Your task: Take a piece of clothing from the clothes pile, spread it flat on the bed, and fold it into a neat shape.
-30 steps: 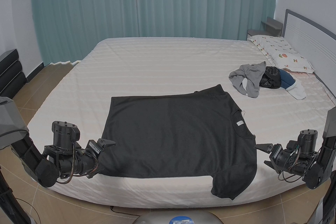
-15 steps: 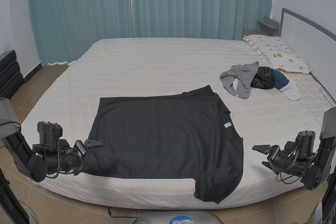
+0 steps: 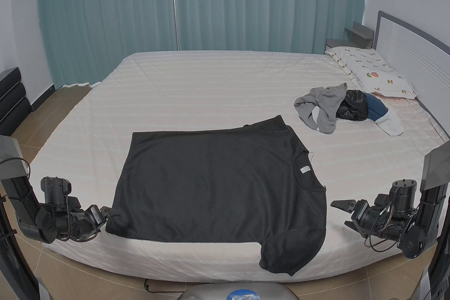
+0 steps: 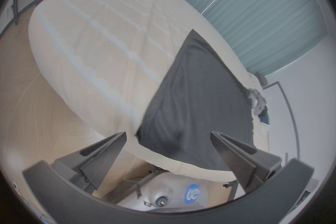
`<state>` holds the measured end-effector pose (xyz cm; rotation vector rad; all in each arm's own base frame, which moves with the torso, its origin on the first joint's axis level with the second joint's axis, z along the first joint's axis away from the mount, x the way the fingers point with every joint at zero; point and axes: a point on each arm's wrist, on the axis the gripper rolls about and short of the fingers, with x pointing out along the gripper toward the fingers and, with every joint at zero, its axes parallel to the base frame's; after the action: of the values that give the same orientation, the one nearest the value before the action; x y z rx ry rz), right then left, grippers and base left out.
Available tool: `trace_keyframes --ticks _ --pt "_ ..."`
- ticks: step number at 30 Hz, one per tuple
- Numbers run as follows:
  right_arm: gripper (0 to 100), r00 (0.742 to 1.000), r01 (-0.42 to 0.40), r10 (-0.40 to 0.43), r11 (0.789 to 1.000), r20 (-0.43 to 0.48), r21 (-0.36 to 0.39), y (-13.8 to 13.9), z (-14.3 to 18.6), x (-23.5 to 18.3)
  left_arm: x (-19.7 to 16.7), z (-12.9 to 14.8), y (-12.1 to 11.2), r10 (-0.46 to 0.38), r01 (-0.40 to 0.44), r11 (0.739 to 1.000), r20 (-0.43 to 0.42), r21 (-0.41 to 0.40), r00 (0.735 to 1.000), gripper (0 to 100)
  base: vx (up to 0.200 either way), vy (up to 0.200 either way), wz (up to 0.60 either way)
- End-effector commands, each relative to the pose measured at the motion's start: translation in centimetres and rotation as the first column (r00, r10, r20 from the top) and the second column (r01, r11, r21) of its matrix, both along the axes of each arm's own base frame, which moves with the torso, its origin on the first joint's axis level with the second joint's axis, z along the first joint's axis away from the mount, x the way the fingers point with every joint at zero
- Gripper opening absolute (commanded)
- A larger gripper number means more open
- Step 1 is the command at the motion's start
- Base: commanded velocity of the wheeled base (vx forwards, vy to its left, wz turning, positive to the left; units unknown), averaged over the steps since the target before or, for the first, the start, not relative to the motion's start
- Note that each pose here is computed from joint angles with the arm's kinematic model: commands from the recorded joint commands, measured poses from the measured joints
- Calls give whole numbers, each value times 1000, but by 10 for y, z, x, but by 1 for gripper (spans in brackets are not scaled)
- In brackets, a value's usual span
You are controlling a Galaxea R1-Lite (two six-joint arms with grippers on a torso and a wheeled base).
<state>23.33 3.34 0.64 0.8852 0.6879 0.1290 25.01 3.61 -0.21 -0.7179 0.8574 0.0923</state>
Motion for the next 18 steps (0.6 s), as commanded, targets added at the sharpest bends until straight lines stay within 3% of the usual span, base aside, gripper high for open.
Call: trace_keyframes --ticks 1,10,11,18 --pt "100 999 -6 6 1000 -40 -4 1 -10 -2 1 -16 -1 -4 4 1000 -44 1 999 100 0 0 0" --pt "100 999 2 -3 1000 -38 -8 0 -10 -4 17 -25 -19 -43 44 998 -31 48 999 100 0 0 0" --pt "100 999 1 -2 1000 -38 -9 0 -10 -4 24 -28 -23 -35 38 996 -32 84 999 100 0 0 0" --pt "100 999 3 -3 1000 -35 -8 0 -10 -4 26 -29 -24 -20 24 995 -35 99 999 100 0 0 0"
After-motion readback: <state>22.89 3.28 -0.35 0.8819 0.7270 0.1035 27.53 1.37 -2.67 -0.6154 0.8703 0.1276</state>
